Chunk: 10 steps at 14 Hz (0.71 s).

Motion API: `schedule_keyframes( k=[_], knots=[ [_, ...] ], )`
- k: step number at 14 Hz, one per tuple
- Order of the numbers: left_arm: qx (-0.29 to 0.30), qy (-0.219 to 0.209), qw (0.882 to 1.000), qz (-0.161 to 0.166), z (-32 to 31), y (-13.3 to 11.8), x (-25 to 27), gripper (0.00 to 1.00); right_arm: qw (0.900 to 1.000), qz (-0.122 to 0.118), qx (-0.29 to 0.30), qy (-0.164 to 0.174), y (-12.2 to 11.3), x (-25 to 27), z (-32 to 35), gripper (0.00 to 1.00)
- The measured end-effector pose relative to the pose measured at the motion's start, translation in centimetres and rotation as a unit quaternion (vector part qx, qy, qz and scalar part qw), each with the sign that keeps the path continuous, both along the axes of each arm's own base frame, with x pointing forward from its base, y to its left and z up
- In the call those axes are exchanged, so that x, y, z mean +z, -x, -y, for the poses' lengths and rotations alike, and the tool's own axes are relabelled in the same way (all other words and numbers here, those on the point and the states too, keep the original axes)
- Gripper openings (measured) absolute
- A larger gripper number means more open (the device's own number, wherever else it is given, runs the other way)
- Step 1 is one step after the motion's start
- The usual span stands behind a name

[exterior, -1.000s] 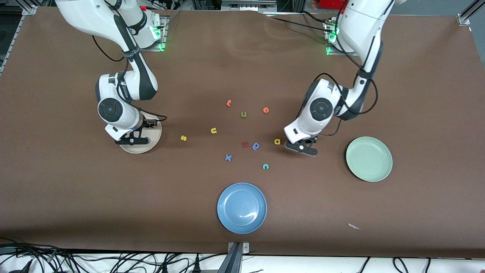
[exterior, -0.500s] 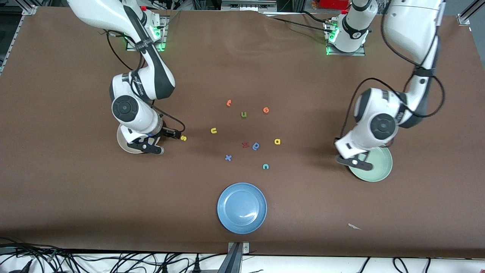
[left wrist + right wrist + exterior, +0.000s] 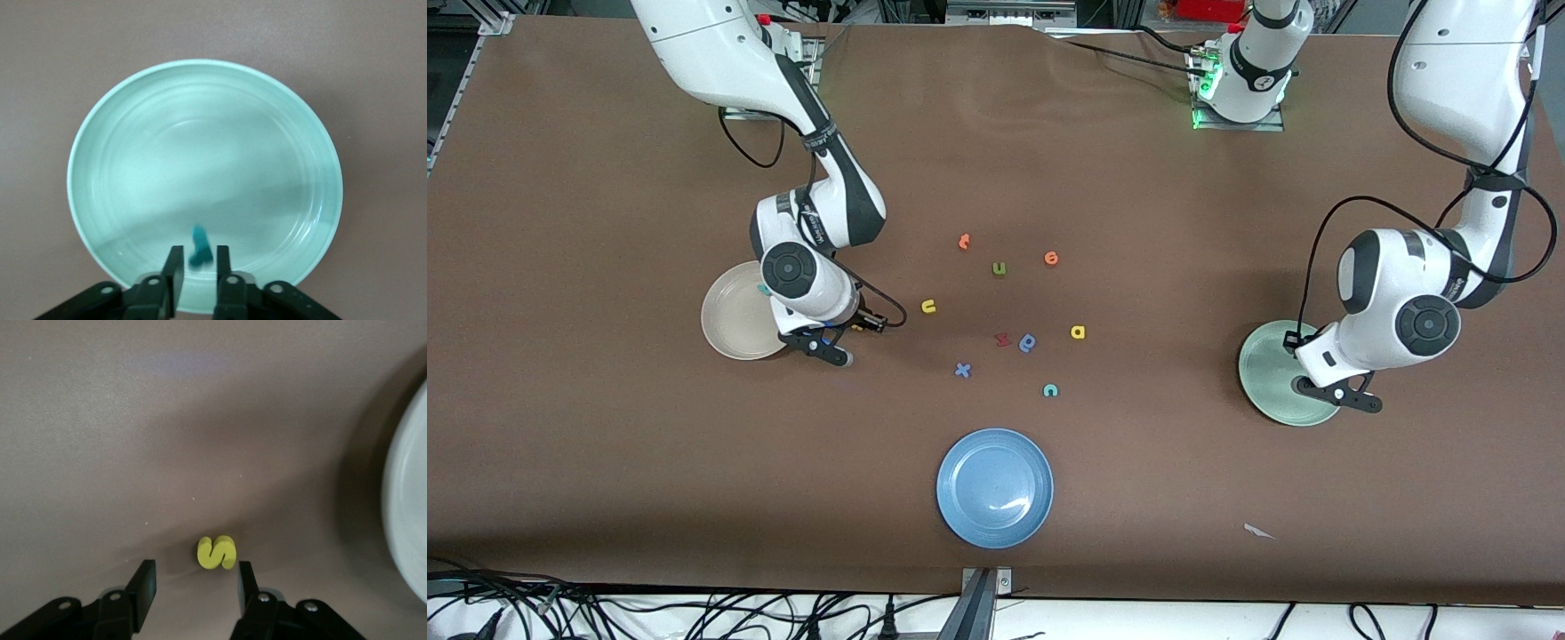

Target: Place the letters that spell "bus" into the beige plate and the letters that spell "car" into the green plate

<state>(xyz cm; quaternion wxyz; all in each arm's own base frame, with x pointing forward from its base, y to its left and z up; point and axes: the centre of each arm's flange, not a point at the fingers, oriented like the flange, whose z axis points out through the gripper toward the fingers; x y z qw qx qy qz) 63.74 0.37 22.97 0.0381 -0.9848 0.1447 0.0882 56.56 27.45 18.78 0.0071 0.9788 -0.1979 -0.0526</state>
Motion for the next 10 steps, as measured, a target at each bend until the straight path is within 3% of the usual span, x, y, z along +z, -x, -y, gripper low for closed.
schedule_keyframes(
  k=[4, 7, 9, 10],
  knots=[
    [0.020, 0.013, 0.999, 0.025, 3.8, -1.8, 2.1, 0.72, 1.000, 0.005, -0.005, 0.003, 0.1, -0.8, 0.8, 0.58],
    [0.078, 0.046, 0.996, 0.019, 11.3, -1.0, 1.3, 1.00, 1.000, 0.009, -0.006, 0.003, 0.1, -1.0, 1.0, 0.56],
    [0.106, 0.053, 0.993, 0.029, 18.4, 0.2, -0.1, 1.00, 1.000, 0.015, -0.006, 0.000, -0.1, -0.9, 0.8, 0.33],
    [0.114, 0.053, 0.991, 0.034, 21.4, 0.9, -0.8, 1.00, 1.000, 0.016, -0.006, 0.000, -0.1, -0.9, 0.8, 0.27]
  ],
)
